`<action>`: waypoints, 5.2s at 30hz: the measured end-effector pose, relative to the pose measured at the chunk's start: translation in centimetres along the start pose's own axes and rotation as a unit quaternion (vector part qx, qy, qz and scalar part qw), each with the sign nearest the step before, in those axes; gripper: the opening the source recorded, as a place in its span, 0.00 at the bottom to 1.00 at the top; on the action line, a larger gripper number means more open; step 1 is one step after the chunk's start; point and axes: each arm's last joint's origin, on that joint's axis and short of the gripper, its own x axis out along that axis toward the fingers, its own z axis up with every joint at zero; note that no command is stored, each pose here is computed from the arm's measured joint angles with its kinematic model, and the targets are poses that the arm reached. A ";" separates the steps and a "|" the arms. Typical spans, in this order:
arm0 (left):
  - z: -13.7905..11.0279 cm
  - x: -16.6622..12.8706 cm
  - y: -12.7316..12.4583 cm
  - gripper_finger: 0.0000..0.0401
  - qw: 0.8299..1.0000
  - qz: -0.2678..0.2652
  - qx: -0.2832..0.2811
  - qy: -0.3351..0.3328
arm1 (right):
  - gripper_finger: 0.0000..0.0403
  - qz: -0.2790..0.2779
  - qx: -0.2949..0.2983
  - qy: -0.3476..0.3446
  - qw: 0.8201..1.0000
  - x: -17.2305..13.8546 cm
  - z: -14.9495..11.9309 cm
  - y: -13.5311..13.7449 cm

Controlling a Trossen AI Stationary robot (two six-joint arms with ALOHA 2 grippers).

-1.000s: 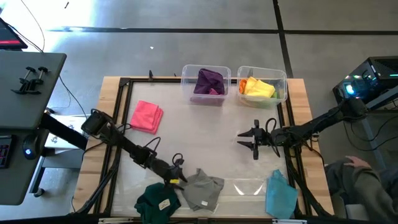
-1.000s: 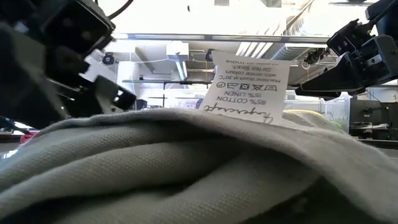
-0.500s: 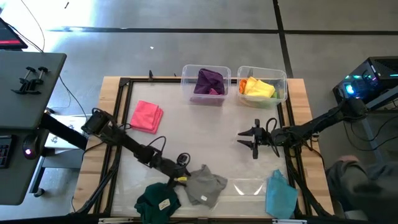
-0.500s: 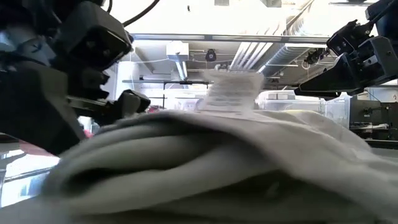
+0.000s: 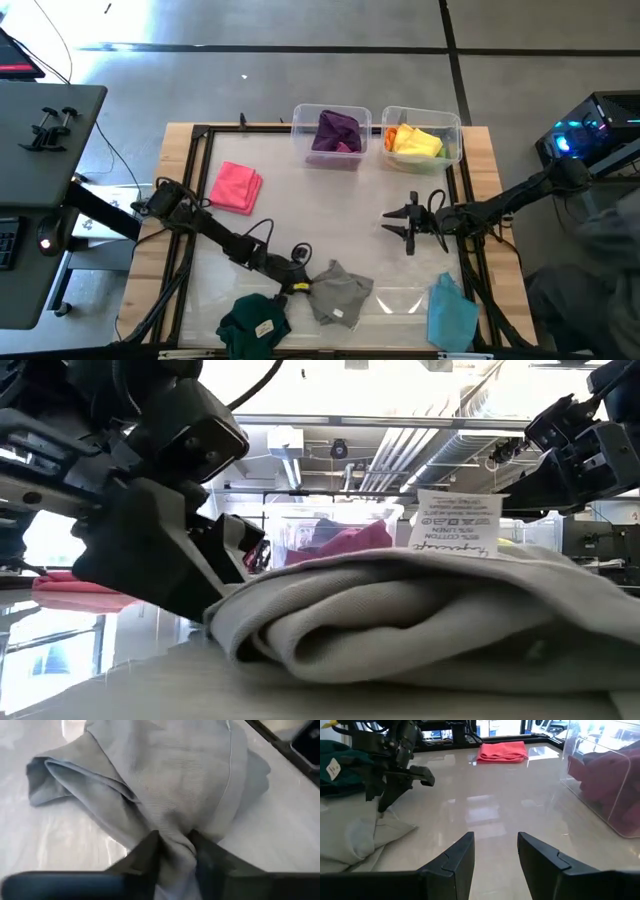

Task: Sort towels by color in basket
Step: Put the gray towel into the left transparent bin, then put the green towel into the left transparent bin

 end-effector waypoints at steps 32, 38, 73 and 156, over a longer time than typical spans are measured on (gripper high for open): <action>16.6 -15.5 12.7 0.01 0.813 0.528 0.229 -0.090 | 0.36 -0.059 0.012 -0.011 0.998 0.0 0.1 -0.3; 16.2 -18.2 18.5 0.01 0.795 0.570 0.191 -0.082 | 0.36 -0.059 0.014 -0.012 0.998 0.0 0.1 -0.3; 14.3 -20.2 27.2 0.36 0.844 0.529 -0.051 0.068 | 0.36 -0.078 0.014 -0.013 0.997 0.0 0.1 -0.5; 8.8 -6.1 -5.9 0.01 0.948 0.121 -0.152 0.253 | 0.36 -0.085 0.009 0.009 0.996 0.0 -0.4 -0.6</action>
